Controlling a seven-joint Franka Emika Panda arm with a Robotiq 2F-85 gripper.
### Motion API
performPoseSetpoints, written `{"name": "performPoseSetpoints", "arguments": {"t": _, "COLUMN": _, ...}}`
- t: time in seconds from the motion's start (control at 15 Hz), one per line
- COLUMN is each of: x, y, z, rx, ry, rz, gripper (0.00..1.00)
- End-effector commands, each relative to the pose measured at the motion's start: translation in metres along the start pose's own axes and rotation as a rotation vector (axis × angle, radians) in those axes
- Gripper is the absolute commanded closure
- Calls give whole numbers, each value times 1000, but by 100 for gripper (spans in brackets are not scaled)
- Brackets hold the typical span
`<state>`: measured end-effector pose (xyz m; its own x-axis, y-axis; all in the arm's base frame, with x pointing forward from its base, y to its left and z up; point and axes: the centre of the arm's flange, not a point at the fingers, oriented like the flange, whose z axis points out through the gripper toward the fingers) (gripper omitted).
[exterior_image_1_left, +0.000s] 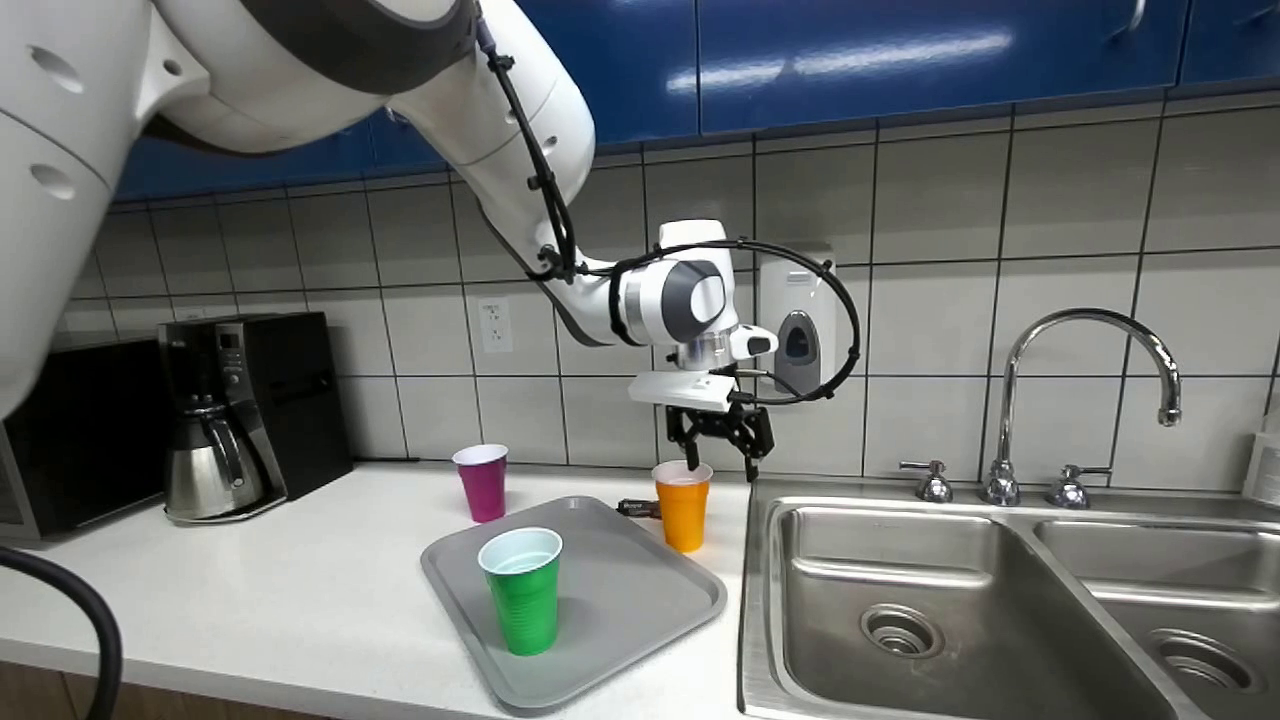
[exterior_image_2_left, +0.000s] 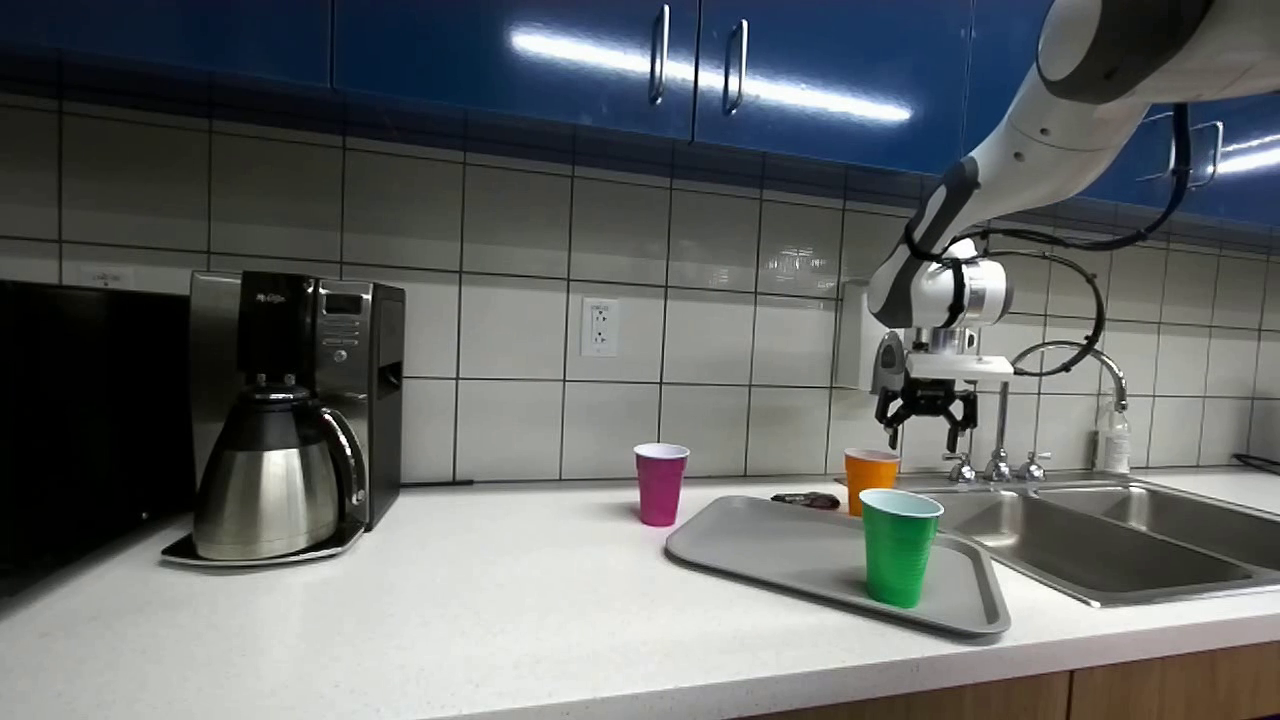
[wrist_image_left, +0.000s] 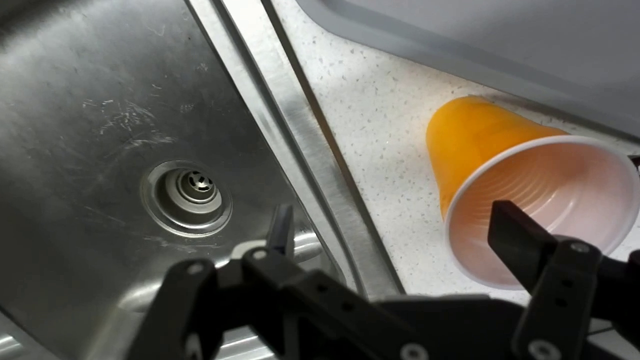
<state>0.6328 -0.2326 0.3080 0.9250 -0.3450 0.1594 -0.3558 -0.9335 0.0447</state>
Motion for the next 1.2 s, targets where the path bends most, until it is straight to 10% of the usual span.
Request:
{"name": "performPoseSetpoints", "arguments": {"t": 0.0, "x": 17, "y": -6, "z": 6, "rx": 9, "ry": -2, "rz": 26, "gripper": 0}}
{"name": "performPoseSetpoints", "arguments": {"t": 1.13, "x": 20, "y": -37, "z": 39, "rx": 12, "ry": -34, "rz": -13, "gripper": 0}}
